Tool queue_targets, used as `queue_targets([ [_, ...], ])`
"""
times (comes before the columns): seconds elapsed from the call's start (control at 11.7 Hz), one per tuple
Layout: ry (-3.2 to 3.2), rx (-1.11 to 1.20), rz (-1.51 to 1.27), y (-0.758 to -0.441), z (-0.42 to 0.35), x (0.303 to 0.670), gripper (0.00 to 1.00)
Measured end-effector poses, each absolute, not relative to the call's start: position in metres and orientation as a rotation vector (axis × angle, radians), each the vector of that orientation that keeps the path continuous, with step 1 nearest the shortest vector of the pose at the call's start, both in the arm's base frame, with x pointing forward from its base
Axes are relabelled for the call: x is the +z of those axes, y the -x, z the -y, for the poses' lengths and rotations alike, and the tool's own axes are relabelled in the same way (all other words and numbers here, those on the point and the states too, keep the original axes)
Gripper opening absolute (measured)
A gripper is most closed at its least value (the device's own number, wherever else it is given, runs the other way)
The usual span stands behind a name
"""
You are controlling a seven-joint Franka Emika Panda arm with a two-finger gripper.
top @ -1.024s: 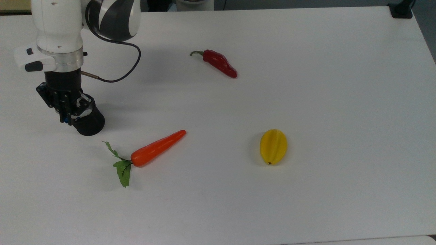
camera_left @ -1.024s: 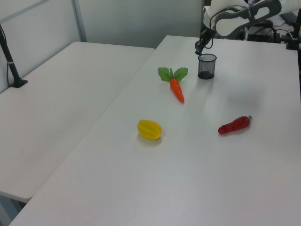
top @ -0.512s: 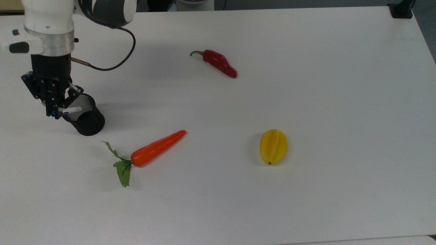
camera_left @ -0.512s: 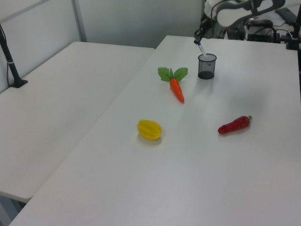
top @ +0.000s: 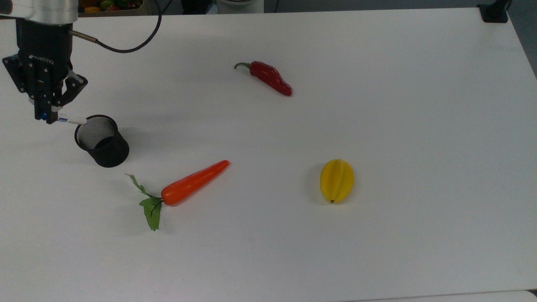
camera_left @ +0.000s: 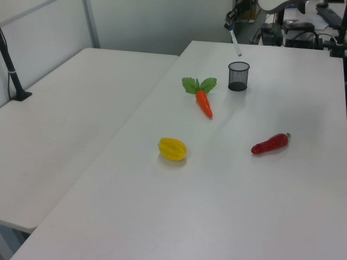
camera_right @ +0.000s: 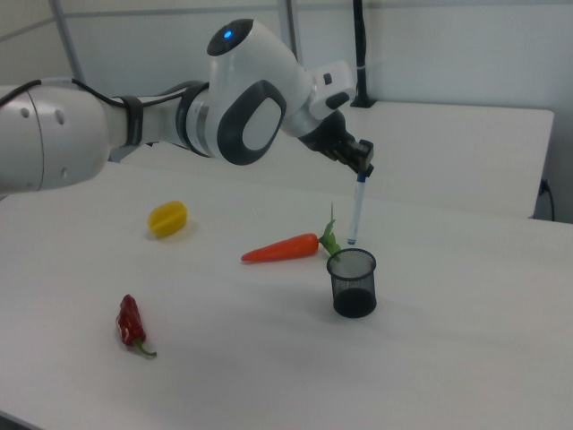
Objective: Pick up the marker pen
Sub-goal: 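Carry the marker away from the cup toward the red chili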
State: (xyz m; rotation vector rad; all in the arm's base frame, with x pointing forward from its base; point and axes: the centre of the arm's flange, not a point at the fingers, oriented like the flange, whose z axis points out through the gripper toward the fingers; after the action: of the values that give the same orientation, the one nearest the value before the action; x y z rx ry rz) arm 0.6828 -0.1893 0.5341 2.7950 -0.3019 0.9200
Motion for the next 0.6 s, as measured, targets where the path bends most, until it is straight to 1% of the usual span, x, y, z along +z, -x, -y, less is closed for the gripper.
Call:
queue_targets([
  [0.09,-2.811,0.915,0.323,-0.683,0.181,0.537,0.18],
  [0.26,-2.884,0.829,0.327,-0.687,0.137,0.533,0.18],
  [0.6,-2.999,0.569,0.253,-0.687,0.051,0.511,0.18],
])
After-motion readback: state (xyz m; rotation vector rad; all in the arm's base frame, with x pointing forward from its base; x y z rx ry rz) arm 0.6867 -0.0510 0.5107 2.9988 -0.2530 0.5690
